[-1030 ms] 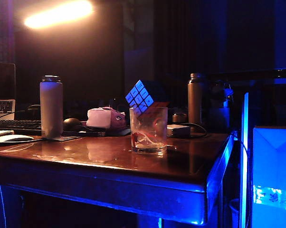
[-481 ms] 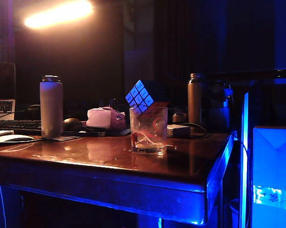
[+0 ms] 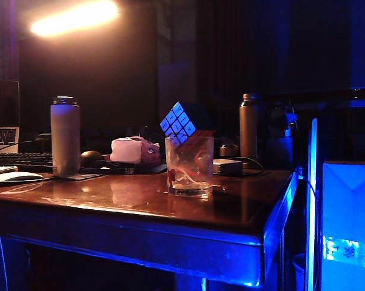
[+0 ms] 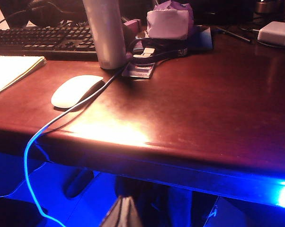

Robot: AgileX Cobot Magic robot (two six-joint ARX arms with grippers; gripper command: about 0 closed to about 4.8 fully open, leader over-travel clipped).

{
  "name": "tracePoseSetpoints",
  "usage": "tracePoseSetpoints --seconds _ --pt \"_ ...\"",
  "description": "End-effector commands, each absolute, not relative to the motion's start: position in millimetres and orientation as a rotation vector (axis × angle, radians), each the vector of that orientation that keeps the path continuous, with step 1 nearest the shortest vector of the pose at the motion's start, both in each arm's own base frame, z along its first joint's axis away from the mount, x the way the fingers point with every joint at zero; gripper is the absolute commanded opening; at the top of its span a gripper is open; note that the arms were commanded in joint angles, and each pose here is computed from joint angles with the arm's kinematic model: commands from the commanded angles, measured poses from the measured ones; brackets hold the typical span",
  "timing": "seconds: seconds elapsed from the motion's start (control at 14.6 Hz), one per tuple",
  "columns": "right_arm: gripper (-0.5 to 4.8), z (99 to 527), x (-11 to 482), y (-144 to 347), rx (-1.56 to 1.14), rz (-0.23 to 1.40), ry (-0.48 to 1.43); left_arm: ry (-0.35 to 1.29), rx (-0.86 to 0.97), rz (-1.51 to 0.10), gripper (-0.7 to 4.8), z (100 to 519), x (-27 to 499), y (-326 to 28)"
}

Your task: Stack the Rubik's Cube on top of the glass cup.

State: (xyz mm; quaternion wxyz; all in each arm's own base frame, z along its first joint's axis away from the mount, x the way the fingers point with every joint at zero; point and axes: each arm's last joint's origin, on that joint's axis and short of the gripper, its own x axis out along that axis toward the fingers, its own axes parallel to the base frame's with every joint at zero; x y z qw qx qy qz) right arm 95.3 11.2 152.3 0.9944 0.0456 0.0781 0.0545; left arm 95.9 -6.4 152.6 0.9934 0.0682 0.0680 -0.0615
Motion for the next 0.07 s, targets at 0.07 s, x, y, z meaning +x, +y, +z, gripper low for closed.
tracePoseSetpoints --seconds 0.07 --pt "-0.01 150.1 95.6 11.2 0.092 0.108 0.162 0.150 0.137 -0.124 0.09 149.8 95.9 -6.3"
